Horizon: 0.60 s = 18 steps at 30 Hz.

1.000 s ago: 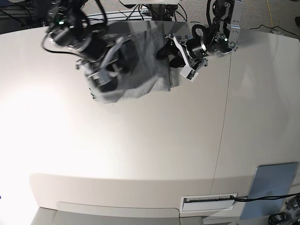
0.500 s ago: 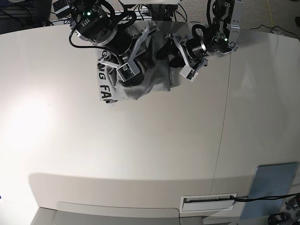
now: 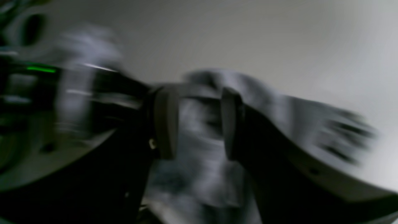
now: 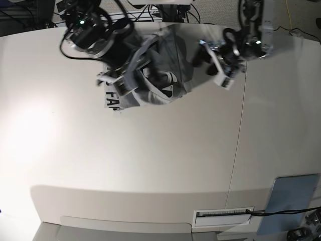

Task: Fold the T-shirt properly
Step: 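Grasp the collar end with both grippers and fold it over the hem fold, then straighten the folded bundle with both grippers and release it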

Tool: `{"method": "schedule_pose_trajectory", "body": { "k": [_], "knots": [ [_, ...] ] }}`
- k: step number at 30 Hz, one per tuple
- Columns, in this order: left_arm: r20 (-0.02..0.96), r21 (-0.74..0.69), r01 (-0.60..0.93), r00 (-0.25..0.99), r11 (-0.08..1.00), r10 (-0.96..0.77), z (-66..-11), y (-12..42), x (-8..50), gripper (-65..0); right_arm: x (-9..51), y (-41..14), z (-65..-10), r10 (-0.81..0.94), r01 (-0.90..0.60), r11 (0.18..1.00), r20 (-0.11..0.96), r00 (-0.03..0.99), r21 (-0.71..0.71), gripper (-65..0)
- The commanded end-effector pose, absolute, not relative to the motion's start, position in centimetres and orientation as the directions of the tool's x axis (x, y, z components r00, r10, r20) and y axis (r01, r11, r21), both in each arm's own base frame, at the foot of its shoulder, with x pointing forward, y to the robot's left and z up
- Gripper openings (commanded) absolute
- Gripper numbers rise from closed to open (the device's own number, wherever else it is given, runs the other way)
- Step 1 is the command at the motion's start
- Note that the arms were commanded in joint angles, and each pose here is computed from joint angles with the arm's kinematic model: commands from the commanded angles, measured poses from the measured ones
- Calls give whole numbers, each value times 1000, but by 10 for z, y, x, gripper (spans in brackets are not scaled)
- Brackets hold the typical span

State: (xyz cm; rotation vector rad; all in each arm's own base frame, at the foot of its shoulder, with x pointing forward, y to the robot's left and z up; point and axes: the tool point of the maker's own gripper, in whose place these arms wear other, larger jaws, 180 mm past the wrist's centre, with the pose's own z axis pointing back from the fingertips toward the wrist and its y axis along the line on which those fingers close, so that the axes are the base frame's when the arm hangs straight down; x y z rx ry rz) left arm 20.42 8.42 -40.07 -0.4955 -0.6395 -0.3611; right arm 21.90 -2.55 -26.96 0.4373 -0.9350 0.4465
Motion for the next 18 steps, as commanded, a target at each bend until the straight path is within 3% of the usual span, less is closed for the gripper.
{"method": "schedule_pose_trajectory", "body": {
  "k": [1,4,8,13,18],
  "knots": [
    [698,-326,479,703,815,-134,-380,83,213,-294,228,-37,-258,153,-517,845,863,481,139,-422],
    [750,-318,499,652,806,-108,-352,85,216,-294,244,-90,-256,120,-373,924,865,488,82,-422],
    [821,-338,617,562,710,-97,-315,52,211,-294,246,-159,-259,104,-186,983,835,541,-2,-422],
    [856,-353,688,511,634,-79,-294,3,212,-294,227,-229,-261,82,1,995,796,600,-104,-422],
    [858,-301,732,488,612,-162,-297,-35,214,-294,209,-254,-264,65,67,988,771,633,-139,-422]
  ]
}}
